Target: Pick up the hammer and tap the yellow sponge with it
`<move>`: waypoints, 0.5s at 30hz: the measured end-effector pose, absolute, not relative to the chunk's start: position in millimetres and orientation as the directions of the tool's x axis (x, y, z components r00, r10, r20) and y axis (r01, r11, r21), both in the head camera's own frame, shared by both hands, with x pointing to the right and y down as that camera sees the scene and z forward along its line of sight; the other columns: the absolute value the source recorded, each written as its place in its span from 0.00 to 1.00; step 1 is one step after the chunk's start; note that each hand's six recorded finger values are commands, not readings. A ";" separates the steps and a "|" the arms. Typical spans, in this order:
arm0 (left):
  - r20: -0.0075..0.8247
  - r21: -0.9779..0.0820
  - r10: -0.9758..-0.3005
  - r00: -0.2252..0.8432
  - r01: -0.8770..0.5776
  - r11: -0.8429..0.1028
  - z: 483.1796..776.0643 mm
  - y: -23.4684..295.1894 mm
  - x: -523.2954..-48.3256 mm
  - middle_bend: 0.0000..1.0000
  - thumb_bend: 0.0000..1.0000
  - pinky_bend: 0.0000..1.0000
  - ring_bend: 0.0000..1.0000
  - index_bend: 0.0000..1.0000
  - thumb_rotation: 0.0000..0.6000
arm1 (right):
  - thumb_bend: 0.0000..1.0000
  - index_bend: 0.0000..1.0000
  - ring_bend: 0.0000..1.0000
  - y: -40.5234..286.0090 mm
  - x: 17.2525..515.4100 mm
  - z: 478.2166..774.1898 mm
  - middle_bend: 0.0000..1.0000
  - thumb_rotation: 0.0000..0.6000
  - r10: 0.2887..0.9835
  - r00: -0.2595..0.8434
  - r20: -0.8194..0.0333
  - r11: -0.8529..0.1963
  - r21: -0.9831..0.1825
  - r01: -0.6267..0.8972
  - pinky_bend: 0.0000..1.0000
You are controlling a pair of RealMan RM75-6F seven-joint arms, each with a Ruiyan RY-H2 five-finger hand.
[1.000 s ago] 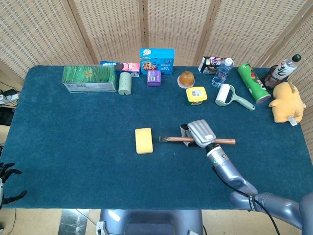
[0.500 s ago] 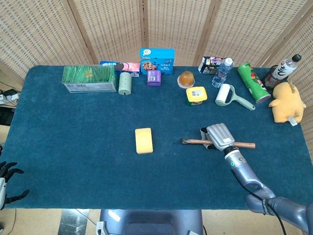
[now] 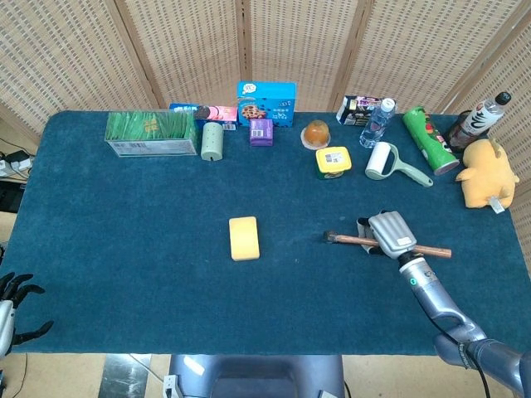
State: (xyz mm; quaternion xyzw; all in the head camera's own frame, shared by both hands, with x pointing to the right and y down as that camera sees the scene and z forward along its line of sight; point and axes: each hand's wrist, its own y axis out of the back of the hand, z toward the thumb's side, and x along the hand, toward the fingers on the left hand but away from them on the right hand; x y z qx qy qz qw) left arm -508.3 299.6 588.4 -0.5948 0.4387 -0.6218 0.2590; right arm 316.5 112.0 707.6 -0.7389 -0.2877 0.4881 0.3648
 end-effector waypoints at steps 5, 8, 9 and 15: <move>0.512 -0.854 -0.844 -0.160 -0.197 -0.481 587.4 300.3 -508.2 0.19 0.14 0.08 0.08 0.37 1.00 | 0.27 0.26 0.41 114.7 321.3 710.1 0.41 1.00 0.778 0.358 -0.517 -0.580 -0.810 0.090 0.30; 0.510 -0.855 -0.845 -0.159 -0.197 -0.479 587.0 299.6 -507.4 0.19 0.14 0.08 0.08 0.37 1.00 | 0.18 0.17 0.34 115.9 322.2 709.5 0.31 1.00 0.776 0.367 -0.512 -0.585 -0.803 0.115 0.25; 0.510 -0.855 -0.845 -0.158 -0.197 -0.479 587.0 299.5 -507.1 0.19 0.14 0.08 0.08 0.37 1.00 | 0.16 0.15 0.32 115.9 322.0 708.7 0.29 1.00 0.777 0.371 -0.508 -0.584 -0.803 0.124 0.24; 0.511 -0.855 -0.845 -0.160 -0.196 -0.480 586.9 299.7 -507.6 0.19 0.14 0.08 0.08 0.37 1.00 | 0.10 0.10 0.29 113.9 321.3 702.6 0.25 1.00 0.794 0.379 -0.475 -0.564 -0.809 0.167 0.22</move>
